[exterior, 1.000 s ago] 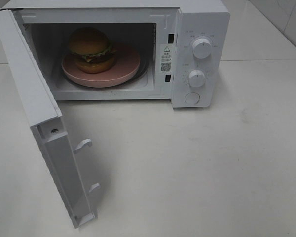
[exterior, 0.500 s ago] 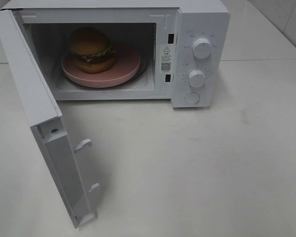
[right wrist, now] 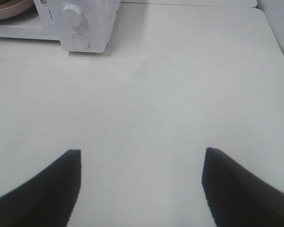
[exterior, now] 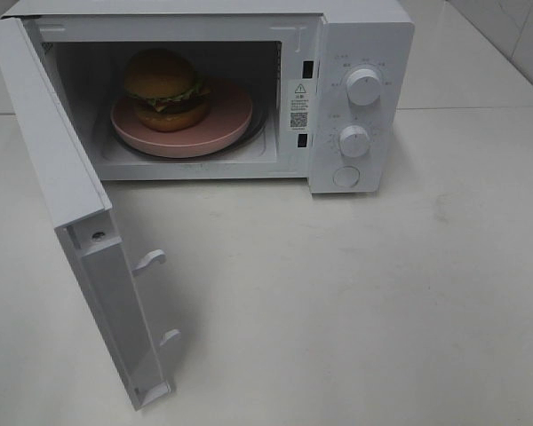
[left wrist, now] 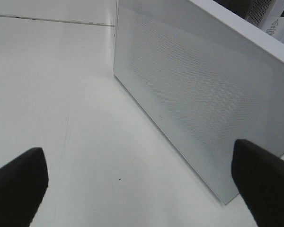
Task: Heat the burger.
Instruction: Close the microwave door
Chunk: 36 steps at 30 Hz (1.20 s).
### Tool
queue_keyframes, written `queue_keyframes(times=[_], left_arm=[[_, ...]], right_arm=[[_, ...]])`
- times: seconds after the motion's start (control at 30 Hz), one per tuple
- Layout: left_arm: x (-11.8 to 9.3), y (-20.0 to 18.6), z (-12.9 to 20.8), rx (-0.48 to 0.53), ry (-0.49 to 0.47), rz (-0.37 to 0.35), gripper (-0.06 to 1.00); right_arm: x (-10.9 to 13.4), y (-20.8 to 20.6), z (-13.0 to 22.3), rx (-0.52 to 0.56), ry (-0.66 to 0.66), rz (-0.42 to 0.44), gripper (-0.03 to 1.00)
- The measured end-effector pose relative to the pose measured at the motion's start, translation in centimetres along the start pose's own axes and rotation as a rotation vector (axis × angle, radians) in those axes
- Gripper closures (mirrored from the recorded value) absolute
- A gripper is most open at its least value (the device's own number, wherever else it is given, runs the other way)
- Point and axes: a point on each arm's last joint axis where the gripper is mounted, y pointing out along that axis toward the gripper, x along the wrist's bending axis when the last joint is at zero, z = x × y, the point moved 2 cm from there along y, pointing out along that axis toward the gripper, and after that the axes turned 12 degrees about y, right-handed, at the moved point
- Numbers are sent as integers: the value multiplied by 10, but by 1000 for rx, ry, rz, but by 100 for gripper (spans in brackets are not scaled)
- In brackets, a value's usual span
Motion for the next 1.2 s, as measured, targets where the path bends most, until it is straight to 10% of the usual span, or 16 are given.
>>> queue_keyframes(times=[1.2], left_arm=[[0,-1,-3,-23,-4,1,-3]], right_arm=[[0,0,0,0,0,0,26]])
